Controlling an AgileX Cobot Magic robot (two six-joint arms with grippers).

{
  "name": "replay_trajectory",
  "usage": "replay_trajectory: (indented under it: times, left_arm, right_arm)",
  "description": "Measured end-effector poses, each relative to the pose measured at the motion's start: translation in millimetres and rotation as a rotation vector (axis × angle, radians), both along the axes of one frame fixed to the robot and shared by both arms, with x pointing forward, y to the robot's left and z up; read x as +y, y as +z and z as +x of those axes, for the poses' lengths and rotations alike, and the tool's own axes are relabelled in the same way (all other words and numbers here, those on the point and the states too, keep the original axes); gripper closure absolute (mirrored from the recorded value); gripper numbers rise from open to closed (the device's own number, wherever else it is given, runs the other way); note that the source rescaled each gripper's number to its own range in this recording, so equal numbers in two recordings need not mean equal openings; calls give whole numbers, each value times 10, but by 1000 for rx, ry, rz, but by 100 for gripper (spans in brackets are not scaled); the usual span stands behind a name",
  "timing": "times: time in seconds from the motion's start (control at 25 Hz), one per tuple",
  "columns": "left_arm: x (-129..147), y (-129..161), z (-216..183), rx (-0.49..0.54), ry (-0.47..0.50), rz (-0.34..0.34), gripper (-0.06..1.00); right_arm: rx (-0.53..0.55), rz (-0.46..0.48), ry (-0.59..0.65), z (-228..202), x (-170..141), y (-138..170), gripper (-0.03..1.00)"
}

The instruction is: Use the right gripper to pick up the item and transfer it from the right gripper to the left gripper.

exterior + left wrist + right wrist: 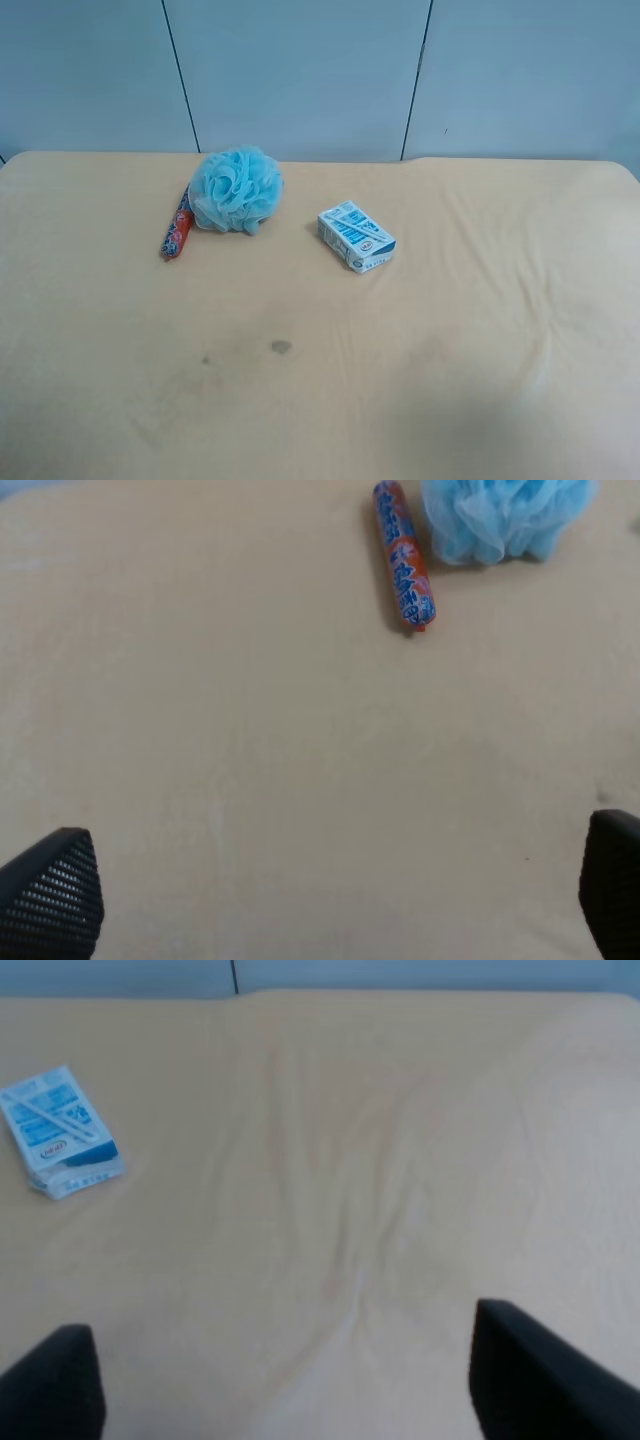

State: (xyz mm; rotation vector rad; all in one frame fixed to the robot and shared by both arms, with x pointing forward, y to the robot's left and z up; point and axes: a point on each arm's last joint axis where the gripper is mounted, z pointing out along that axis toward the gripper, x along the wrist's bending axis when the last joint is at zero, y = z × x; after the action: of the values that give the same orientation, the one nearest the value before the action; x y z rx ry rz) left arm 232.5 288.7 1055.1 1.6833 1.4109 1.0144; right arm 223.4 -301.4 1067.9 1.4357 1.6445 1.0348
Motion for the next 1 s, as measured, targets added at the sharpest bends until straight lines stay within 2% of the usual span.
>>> replay_trajectory:
  times: [1.0]
  left_arm:
    - [-16, -2, -3, 1, -21, 4, 0]
  right_arm:
    - [0, 0, 0, 0, 0, 0, 36]
